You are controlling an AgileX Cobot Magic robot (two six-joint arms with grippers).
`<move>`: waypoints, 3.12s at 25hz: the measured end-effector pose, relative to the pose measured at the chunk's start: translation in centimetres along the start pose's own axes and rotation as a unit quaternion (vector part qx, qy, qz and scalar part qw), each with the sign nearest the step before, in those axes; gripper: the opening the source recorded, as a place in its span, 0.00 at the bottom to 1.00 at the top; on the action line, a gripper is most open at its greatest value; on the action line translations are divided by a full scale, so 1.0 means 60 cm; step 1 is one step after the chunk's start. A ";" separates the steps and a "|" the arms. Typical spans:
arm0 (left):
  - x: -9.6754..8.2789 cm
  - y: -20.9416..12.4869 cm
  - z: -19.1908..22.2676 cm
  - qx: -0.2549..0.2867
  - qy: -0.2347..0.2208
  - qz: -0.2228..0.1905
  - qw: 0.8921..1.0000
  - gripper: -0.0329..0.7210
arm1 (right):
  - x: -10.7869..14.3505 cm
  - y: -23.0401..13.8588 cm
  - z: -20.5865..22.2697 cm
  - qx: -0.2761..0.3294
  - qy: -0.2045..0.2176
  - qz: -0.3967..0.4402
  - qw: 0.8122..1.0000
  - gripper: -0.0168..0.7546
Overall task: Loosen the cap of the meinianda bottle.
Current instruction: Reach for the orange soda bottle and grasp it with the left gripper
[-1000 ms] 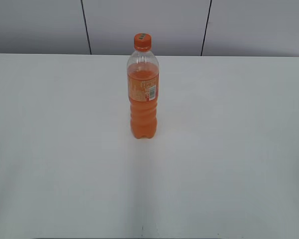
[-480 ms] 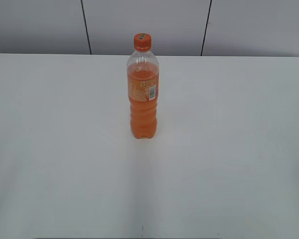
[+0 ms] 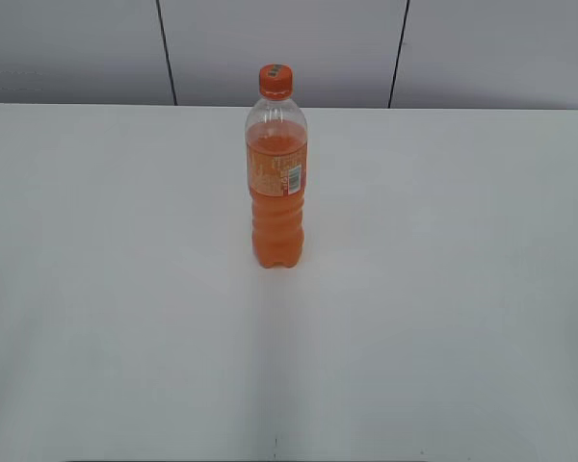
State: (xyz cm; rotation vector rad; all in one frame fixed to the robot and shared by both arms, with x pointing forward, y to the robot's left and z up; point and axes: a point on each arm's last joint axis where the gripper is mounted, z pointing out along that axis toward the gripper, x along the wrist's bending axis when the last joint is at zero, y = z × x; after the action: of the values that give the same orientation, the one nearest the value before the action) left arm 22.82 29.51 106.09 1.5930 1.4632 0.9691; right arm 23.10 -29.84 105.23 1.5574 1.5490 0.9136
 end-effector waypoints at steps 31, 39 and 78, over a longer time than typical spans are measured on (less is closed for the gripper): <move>0.009 0.026 -0.006 -0.080 0.033 0.017 0.996 0.79 | 0.000 0.000 0.000 0.000 0.000 0.000 1.000 0.67; 0.018 0.061 0.046 -0.217 0.057 0.032 0.974 0.79 | 0.000 0.000 0.000 0.000 0.000 0.000 1.000 0.67; 0.039 0.123 0.316 -0.252 0.055 0.035 0.965 0.79 | 0.000 0.000 0.000 0.000 0.000 0.000 1.000 0.67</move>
State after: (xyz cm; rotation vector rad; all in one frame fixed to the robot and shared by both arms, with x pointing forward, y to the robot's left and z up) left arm 43.18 30.73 104.68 1.2358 1.1130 1.3618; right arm 23.10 -29.84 105.23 1.5574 1.5490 0.9136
